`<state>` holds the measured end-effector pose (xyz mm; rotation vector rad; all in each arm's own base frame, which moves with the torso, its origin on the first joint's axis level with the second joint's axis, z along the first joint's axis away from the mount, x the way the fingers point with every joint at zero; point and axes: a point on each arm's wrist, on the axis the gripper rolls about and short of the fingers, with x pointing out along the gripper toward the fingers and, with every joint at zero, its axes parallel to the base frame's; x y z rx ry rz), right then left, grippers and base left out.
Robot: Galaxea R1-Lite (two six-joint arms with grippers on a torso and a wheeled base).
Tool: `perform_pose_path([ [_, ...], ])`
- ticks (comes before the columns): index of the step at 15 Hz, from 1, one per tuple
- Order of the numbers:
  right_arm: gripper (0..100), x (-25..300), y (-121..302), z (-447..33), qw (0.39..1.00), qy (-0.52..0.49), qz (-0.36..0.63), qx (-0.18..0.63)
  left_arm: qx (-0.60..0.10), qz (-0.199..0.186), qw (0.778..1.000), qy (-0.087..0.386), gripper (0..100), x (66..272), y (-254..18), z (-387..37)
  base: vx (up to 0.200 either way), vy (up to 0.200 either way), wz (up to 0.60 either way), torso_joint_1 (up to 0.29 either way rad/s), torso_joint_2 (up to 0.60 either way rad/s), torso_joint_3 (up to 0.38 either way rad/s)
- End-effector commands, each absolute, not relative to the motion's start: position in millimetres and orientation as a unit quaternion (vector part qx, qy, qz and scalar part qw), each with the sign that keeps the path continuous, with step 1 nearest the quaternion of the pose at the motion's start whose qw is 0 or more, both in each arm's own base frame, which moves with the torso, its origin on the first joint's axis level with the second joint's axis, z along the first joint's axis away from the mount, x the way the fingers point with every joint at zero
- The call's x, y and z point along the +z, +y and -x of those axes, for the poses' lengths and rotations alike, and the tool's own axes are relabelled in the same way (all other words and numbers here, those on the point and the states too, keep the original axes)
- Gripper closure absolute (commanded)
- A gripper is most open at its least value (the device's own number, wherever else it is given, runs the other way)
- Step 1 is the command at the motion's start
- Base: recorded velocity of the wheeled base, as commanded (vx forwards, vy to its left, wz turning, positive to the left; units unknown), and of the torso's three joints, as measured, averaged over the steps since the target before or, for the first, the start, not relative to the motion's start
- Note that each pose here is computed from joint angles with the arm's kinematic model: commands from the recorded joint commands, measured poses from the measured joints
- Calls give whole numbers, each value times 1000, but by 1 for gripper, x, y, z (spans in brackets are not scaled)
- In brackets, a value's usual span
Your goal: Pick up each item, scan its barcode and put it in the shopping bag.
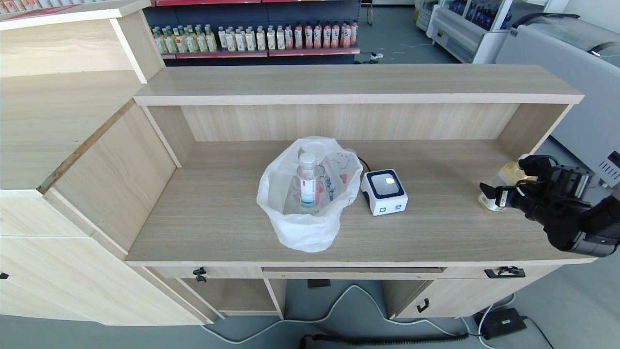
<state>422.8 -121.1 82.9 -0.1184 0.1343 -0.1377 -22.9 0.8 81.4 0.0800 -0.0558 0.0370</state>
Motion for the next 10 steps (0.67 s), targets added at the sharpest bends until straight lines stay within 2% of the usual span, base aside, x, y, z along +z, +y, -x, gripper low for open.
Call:
perform_pose_path([
  [1,0,78,-124,-430,994,64,59,-70,19,-39,999,-28,0,81,1,23,0,0,0,0,0,0],
  [10,0,66,-123,-453,994,52,67,-63,19,-40,999,-28,0,81,1,23,0,0,0,0,0,0],
])
